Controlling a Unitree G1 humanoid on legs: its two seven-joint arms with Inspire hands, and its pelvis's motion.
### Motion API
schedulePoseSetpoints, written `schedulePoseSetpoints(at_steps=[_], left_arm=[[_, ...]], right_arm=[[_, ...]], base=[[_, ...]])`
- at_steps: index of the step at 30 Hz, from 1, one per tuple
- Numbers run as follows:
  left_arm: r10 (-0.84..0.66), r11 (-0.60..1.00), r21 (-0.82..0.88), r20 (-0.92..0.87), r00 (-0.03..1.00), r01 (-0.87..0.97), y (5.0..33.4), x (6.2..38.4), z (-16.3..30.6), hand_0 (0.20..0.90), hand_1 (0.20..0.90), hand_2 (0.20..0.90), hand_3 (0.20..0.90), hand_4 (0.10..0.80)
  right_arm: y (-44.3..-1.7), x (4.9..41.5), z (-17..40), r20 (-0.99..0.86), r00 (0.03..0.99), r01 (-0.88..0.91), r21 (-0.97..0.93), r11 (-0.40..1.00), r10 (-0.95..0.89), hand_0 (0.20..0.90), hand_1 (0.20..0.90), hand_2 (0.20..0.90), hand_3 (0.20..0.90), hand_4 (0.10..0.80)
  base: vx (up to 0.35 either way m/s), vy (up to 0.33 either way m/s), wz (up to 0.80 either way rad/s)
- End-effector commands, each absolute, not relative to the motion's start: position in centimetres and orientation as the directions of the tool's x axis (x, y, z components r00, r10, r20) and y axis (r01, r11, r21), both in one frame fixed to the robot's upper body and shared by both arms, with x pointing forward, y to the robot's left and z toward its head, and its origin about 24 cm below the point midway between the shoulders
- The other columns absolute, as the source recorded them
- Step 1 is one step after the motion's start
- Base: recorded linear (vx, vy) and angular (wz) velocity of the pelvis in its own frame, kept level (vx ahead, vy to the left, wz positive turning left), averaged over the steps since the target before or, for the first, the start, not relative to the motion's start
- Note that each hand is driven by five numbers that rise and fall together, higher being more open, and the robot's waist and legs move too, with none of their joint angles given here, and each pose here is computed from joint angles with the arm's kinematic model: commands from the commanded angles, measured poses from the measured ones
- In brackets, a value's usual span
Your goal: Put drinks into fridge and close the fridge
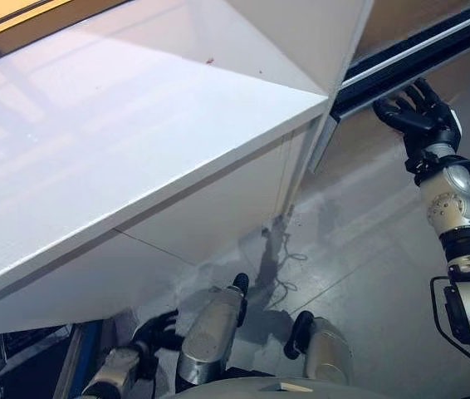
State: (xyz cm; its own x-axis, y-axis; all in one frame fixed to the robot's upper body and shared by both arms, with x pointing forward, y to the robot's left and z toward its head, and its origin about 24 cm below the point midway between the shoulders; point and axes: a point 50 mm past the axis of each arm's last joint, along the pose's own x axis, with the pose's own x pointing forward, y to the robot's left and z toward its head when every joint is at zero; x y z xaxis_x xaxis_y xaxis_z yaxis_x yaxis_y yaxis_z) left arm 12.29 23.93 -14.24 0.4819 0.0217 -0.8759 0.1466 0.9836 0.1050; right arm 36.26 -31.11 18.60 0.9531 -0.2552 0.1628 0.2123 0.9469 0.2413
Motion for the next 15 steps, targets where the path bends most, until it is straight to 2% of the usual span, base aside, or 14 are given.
schedulePoseSetpoints(at_steps=[1,7,15], left_arm=[[0.048,0.958,0.172,-0.884,0.464,0.229,25.9,10.8,-13.9,0.9,0.9,0.9,0.9,0.8],[0.045,0.953,0.179,-0.881,0.471,0.245,26.1,11.3,-13.7,0.9,0.9,0.9,0.9,0.8],[0.002,0.966,0.129,-0.871,0.491,0.225,24.7,12.8,-13.6,0.9,0.9,0.9,0.9,0.8]], right_arm=[[-27.9,37.1,26.6,0.441,0.893,0.024,0.159,0.987,-0.093,0.9,0.9,0.9,0.9,0.8],[-27.4,37.0,24.5,0.389,0.919,0.01,0.141,0.99,-0.065,0.9,0.9,0.9,0.9,0.8],[-25.7,36.1,16.5,0.197,0.98,-0.052,0.205,0.977,0.011,0.9,0.9,0.9,0.9,0.8]], base=[[-0.011,-0.045,0.09],[-0.043,-0.095,-0.03],[-0.079,-0.093,-0.36]])
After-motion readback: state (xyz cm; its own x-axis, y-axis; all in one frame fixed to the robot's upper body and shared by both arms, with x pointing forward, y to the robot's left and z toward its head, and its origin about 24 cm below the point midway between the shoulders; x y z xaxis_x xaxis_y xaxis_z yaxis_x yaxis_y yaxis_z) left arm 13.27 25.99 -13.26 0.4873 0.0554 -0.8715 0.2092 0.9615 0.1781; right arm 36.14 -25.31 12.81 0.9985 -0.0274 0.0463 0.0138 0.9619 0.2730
